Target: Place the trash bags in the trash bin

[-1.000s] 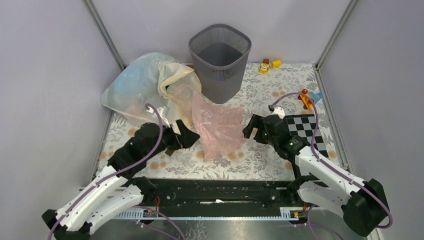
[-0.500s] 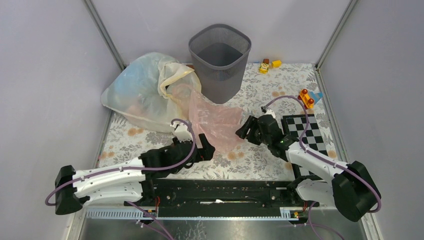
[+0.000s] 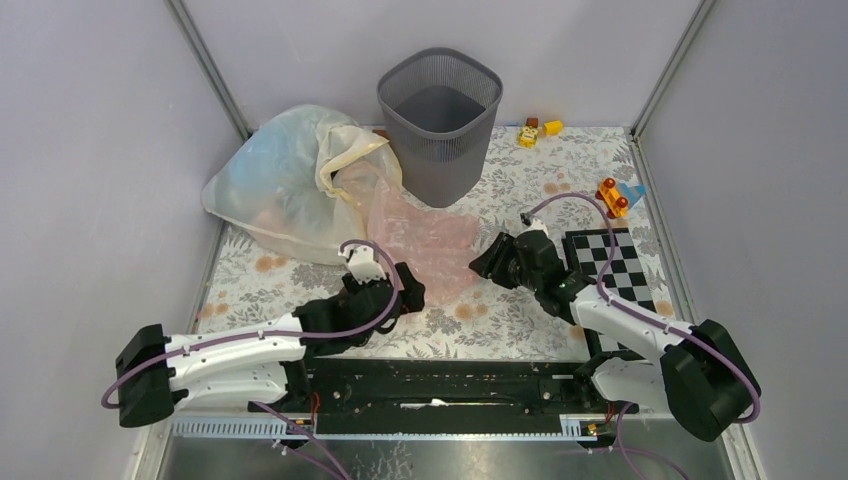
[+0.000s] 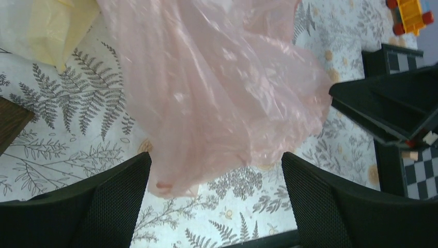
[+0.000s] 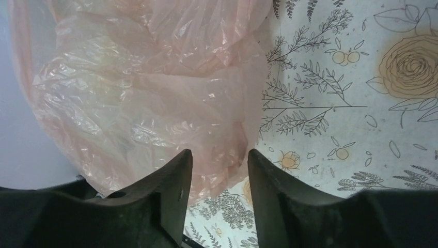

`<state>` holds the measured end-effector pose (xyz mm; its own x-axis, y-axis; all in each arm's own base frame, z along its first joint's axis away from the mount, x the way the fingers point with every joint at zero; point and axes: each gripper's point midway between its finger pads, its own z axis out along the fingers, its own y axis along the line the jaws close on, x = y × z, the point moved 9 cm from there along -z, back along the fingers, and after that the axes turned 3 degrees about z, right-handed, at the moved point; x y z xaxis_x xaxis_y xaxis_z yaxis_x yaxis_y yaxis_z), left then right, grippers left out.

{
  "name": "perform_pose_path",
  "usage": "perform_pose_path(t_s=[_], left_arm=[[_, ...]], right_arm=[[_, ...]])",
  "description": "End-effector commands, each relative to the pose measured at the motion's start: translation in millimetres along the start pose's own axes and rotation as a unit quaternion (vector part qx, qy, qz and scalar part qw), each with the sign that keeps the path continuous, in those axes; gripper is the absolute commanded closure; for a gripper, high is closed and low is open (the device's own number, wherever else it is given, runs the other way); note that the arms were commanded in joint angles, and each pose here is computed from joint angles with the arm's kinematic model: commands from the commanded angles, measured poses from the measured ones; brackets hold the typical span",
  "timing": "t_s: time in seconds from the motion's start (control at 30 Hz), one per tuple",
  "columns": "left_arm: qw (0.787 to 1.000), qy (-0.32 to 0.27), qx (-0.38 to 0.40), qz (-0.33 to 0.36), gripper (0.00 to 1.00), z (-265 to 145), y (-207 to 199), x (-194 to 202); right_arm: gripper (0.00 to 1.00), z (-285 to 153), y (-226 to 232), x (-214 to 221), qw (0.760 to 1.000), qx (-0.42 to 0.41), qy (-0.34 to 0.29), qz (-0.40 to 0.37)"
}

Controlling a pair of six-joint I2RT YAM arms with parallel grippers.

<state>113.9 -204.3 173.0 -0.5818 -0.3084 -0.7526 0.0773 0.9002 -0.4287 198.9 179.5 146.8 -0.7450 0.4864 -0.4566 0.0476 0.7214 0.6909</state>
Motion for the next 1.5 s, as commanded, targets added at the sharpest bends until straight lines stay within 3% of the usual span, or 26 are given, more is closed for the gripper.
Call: perform_pose_path(t_s=[0.0, 0.1, 0.33, 0.43, 0.53, 0.57, 0.6, 0.7, 0.83, 0.9, 1.17, 1.37, 1.47], left_arm=[[0.999, -0.018, 0.009, -0.036, 0.01, 10.8, -1.8, -10.2], [0.999, -0.013, 0.003, -0.044, 0.03, 15.2, 3.7, -9.9], [0.998, 0.004, 0.021, -0.051, 0.02, 23.9, 8.7, -7.3], [0.999, 0.011, 0.023, -0.048, 0.01, 28.1, 8.7, -6.4], [0.998, 0.02, 0.024, -0.053, 0.07, 32.8, 12.4, -6.1], [0.998, 0.022, 0.022, -0.056, 0.11, 34.4, 15.4, -5.6], [0.998, 0.025, 0.019, -0.058, 0.15, 35.8, 20.0, -3.9], [0.998, 0.026, 0.013, -0.063, 0.37, 36.5, 31.4, -3.0], [0.998, 0.027, -0.002, -0.058, 0.56, 34.0, 45.7, -4.1], [0.998, 0.025, -0.016, -0.057, 0.6, 32.0, 53.7, -5.4], [0.996, -0.019, -0.062, -0.059, 0.63, 17.3, 84.3, -32.3], [0.993, -0.046, -0.094, -0.061, 0.63, 7.4, 96.1, -53.4], [0.991, -0.053, -0.105, -0.061, 0.57, 3.8, 98.8, -60.8]], right_arm=[[0.39, 1.5, -3.0, -3.8, 1.0, 0.015, -0.024, 0.007], [0.28, 1.3, -8.4, -5.6, 0.999, 0.032, -0.043, 0.006], [0.31, 16.4, -3.2, -0.1, 1.0, 0.013, 0.003, 0.0], [0.45, 21.3, 0.5, 4.0, 1.0, -0.013, 0.024, 0.006], [0.73, 21.6, 0.9, 4.8, 1.0, -0.017, 0.026, 0.007], [0.86, 20.6, 0.7, 3.9, 1.0, -0.016, 0.019, 0.008], [0.93, 19.3, -0.1, 2.9, 1.0, -0.013, 0.013, 0.008], [1.0, 12.2, -3.1, -1.9, 1.0, 0.005, -0.013, 0.006], [1.0, -0.7, -5.4, -15.3, 0.997, 0.038, -0.063, 0.002], [1.0, -7.5, -6.8, -21.3, 0.995, 0.051, -0.087, 0.002], [1.0, -29.8, -33.1, -41.1, 0.981, 0.134, -0.141, 0.014], [1.0, -32.8, -45.5, -46.0, 0.978, 0.143, -0.145, 0.038], [1.0, -31.5, -44.7, -46.2, 0.979, 0.138, -0.142, 0.047]])
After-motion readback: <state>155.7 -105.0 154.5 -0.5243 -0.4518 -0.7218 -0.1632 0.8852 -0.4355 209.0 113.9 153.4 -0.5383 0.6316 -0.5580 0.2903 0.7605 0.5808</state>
